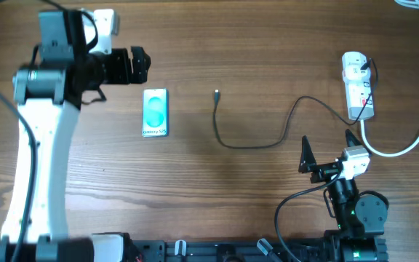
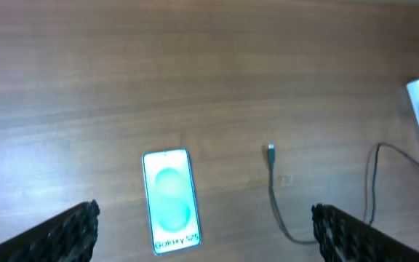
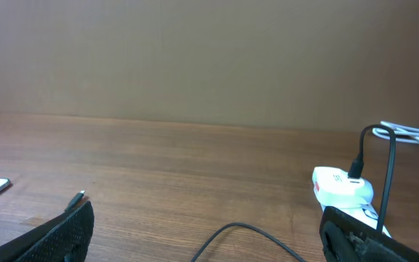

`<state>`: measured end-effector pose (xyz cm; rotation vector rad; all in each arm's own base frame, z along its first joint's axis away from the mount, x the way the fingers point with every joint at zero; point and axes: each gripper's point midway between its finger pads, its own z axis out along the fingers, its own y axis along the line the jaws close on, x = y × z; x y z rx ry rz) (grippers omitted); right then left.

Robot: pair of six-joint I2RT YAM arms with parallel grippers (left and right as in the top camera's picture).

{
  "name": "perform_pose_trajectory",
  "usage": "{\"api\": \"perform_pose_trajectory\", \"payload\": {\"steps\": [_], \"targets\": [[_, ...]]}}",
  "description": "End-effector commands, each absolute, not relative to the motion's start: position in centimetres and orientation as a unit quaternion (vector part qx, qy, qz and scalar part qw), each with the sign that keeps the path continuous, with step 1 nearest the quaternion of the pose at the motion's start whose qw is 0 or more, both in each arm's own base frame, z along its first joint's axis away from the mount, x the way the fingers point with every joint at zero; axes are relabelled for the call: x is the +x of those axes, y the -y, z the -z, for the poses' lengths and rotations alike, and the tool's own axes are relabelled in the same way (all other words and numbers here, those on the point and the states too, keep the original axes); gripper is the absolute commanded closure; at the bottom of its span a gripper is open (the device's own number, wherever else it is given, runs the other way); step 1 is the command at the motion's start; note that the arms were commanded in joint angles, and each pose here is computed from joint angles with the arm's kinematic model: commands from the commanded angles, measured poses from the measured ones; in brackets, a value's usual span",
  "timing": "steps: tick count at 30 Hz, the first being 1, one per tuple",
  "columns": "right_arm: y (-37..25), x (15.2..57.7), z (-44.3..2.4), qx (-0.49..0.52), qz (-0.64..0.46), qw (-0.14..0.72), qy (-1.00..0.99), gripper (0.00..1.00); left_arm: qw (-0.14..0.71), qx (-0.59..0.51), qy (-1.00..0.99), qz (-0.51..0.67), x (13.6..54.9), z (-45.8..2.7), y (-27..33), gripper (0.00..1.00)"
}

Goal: Plug charger to phone and switch on socket
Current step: 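Move the left gripper over the light-blue phone and lower onto it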

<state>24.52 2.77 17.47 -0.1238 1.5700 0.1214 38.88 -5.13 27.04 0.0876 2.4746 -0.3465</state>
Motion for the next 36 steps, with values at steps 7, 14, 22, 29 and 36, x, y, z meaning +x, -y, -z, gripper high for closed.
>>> {"api": "perform_pose_trajectory", "payload": {"steps": [7,14,22,29,36], "targets": [[-2.6,24.5,-17.5,-0.051,-0.051,0.706,-0.705,0.0,0.225,0.023,-0.966,0.122,42.4,-21.1,5.3,0.0],[-2.6,24.5,-17.5,-0.051,-0.051,0.706,-0.705,0.0,0.216,0.026,-0.967,0.13,42.6,-20.3,5.8,0.0],[-2.6,24.5,-17.5,-0.051,-0.051,0.706,-0.705,0.0,0.126,-0.015,-0.99,0.063,42.6,-13.4,5.5,0.06],[-2.6,24.5,-17.5,-0.051,-0.051,0.706,-0.705,0.0,0.058,-0.03,-0.998,0.021,41.7,-8.8,5.7,0.07],[-2.6,24.5,-17.5,-0.051,-0.051,0.706,-0.705,0.0,0.042,-0.027,-0.999,0.003,40.9,-7.1,5.2,0.04]]}}
